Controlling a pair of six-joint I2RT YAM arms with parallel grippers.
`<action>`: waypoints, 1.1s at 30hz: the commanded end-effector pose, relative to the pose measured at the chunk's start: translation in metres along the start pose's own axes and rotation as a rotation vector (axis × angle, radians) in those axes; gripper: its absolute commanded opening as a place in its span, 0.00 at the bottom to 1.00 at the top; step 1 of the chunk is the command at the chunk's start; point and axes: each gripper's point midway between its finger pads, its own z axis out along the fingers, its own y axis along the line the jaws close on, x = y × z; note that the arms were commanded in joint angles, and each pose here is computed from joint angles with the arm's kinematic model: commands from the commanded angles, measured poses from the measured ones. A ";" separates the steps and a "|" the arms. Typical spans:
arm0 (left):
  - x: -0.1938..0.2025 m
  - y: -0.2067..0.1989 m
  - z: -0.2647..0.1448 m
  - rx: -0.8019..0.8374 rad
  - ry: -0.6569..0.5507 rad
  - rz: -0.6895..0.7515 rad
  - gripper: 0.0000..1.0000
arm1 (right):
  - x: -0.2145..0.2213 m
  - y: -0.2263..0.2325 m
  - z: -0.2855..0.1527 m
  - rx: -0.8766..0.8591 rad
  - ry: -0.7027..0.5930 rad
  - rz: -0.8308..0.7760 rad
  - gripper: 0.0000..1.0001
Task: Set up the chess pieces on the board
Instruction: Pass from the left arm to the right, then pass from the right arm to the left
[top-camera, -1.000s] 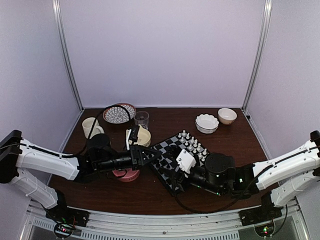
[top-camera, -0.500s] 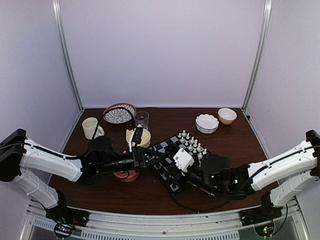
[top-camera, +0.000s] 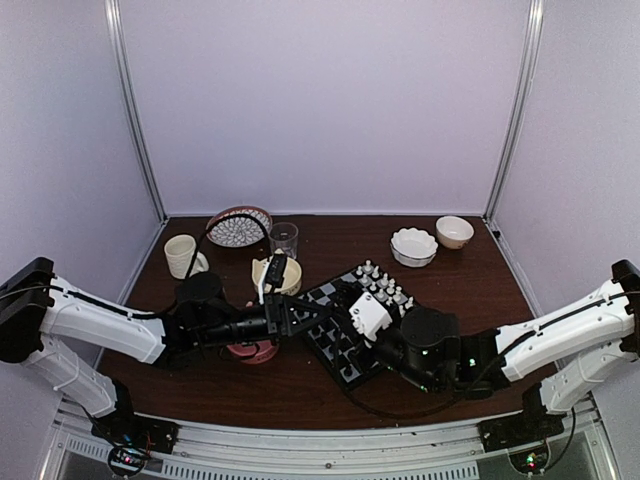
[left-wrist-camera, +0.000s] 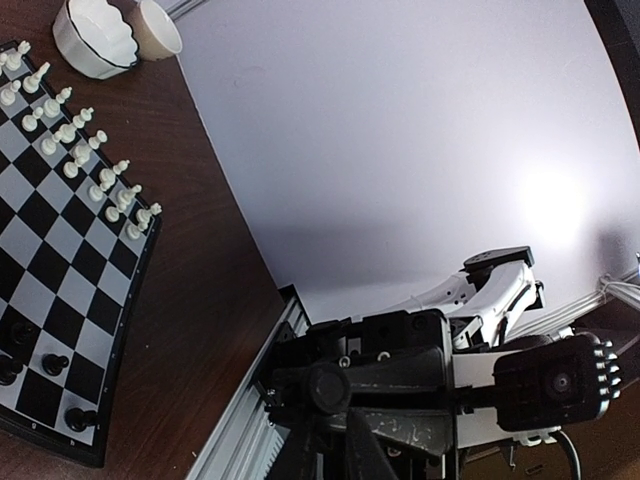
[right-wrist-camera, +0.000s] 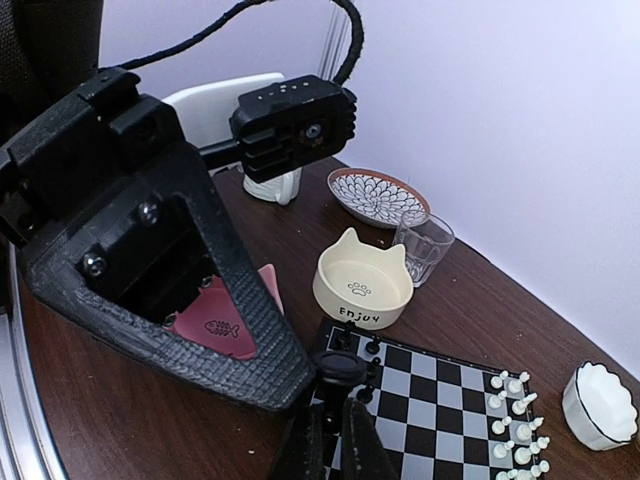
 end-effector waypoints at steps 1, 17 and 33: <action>-0.002 -0.008 -0.001 0.035 -0.022 0.030 0.13 | -0.017 -0.004 -0.005 0.003 -0.042 0.060 0.00; -0.025 -0.010 -0.042 -0.162 -0.086 0.377 0.60 | 0.003 -0.013 -0.030 -0.053 0.113 0.158 0.00; 0.025 -0.010 -0.075 -0.033 0.172 1.445 0.73 | 0.022 0.038 -0.038 -0.457 0.575 0.264 0.00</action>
